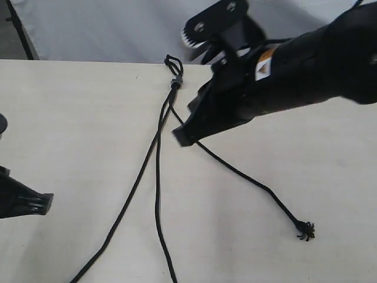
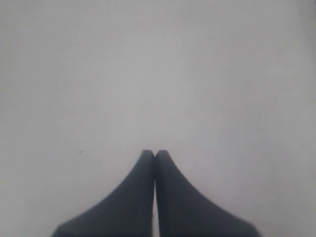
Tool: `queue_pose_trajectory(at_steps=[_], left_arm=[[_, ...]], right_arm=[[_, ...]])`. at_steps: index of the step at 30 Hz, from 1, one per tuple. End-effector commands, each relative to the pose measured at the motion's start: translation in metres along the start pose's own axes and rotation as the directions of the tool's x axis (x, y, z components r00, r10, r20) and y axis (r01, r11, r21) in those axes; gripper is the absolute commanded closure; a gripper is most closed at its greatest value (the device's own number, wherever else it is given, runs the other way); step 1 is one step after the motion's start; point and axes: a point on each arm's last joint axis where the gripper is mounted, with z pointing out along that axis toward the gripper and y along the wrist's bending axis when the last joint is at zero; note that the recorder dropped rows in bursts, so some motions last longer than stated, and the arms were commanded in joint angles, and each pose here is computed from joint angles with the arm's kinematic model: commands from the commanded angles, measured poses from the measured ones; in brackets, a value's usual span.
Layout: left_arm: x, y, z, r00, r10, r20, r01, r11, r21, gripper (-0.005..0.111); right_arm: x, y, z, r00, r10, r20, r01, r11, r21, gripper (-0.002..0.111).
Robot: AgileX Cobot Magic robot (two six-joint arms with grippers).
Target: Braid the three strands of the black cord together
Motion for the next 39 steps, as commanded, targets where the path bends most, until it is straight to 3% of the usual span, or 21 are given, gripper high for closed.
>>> queue_pose_trajectory(at_steps=[1,5,11,13,27,30,35,39], left_arm=[[0.011,0.017,0.004,0.995,-0.101,0.013,0.102,0.982,-0.160,0.107],[0.016,0.010,0.008,0.997,-0.080,0.005,0.081,0.994,-0.073,0.107],[0.022,0.010,0.010,0.998,-0.066,-0.007,0.066,0.996,-0.055,0.107],[0.023,0.010,0.011,0.998,-0.066,-0.007,0.066,0.997,-0.050,0.107],[0.022,0.007,0.011,0.998,-0.066,-0.009,0.066,0.998,-0.020,0.107],[0.022,0.007,0.011,0.998,-0.066,-0.009,0.066,0.998,-0.018,0.107],[0.022,0.007,0.011,0.998,-0.066,-0.009,0.066,0.998,-0.018,0.107],[0.022,0.007,0.011,0.998,-0.066,-0.009,0.066,0.998,-0.018,0.107]], right_arm=[[0.003,0.037,0.025,0.995,-0.032,-0.099,0.023,0.995,-0.096,0.108],[0.011,0.069,0.048,0.984,-0.088,-0.157,0.063,0.985,-0.159,0.104],[0.026,0.092,0.077,0.952,-0.099,-0.289,0.043,0.980,-0.194,0.069],[0.033,0.094,0.088,0.934,-0.074,-0.350,0.008,0.983,-0.185,0.065],[0.078,0.099,0.136,0.829,-0.039,-0.558,-0.051,0.988,-0.145,0.067],[0.083,0.097,0.139,0.810,-0.073,-0.582,-0.014,0.989,-0.144,0.076],[0.076,0.089,0.138,0.800,-0.184,-0.571,0.125,0.982,-0.142,0.109],[0.046,0.070,0.130,0.766,-0.306,-0.565,0.316,0.945,-0.084,0.109]])
